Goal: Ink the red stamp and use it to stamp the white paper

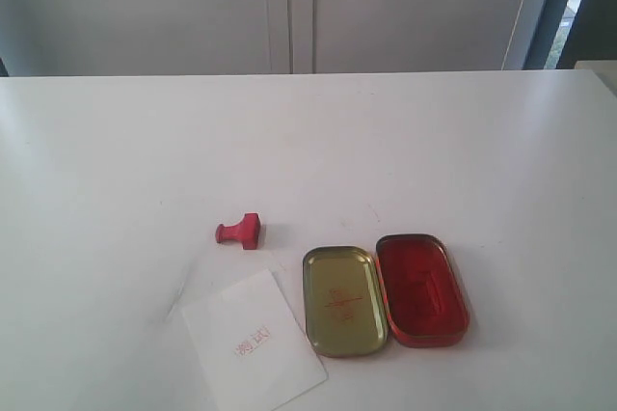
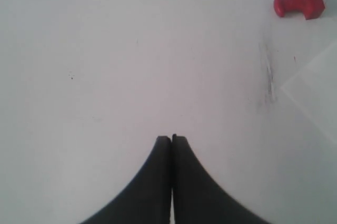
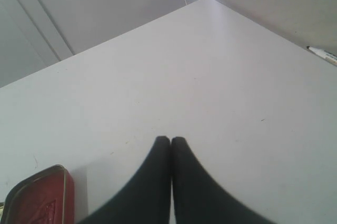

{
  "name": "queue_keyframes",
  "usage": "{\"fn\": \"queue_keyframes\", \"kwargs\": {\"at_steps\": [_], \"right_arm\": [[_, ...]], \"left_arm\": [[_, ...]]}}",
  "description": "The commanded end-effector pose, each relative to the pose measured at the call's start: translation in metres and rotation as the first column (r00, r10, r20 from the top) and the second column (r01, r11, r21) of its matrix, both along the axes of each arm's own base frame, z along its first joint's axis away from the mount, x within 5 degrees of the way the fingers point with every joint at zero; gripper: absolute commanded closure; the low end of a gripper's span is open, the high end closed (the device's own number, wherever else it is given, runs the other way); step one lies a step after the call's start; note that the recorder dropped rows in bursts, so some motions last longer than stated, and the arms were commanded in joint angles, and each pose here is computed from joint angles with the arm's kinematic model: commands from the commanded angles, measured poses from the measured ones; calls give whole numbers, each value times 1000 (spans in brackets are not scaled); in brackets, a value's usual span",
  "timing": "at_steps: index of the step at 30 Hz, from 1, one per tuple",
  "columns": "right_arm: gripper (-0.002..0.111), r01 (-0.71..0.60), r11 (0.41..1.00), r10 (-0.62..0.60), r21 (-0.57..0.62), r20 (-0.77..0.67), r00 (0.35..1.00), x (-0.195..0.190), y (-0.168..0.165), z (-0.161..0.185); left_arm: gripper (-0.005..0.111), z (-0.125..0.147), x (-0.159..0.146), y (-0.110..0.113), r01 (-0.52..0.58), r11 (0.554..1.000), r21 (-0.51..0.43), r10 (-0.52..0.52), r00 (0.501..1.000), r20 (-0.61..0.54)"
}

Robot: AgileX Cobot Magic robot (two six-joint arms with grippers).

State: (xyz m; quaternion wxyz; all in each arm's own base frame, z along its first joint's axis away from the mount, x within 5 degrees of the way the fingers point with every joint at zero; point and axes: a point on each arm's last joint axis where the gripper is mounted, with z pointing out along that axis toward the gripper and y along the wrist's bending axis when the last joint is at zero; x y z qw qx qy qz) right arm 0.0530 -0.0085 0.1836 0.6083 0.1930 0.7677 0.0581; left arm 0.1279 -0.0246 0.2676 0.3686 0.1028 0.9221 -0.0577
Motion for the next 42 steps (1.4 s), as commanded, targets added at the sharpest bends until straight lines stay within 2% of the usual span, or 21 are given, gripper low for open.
{"fn": "queue_keyframes", "kwargs": {"at_steps": [1,5,10,17,27,42], "right_arm": [[108,-3,1000,3,-2,7,1000,0,0,-1],[108,-3,1000,3,-2,7,1000,0,0,-1],[108,-3,1000,3,-2,7,1000,0,0,-1],[108,-3,1000,3,-2,7,1000,0,0,-1],[108,-3,1000,3,-2,7,1000,0,0,-1],[108,-3,1000,3,-2,7,1000,0,0,-1]], "left_arm": [[107,7,-14,4,-25,999,-20,26,998,60],[107,13,-23,5,-29,999,-27,32,993,117],[107,5,-34,7,-31,999,-27,35,988,151],[107,-22,-46,8,-36,999,-26,41,983,181],[107,-57,-60,11,-53,998,-40,63,957,282],[107,-99,-75,13,-56,998,-40,66,944,322]]}}
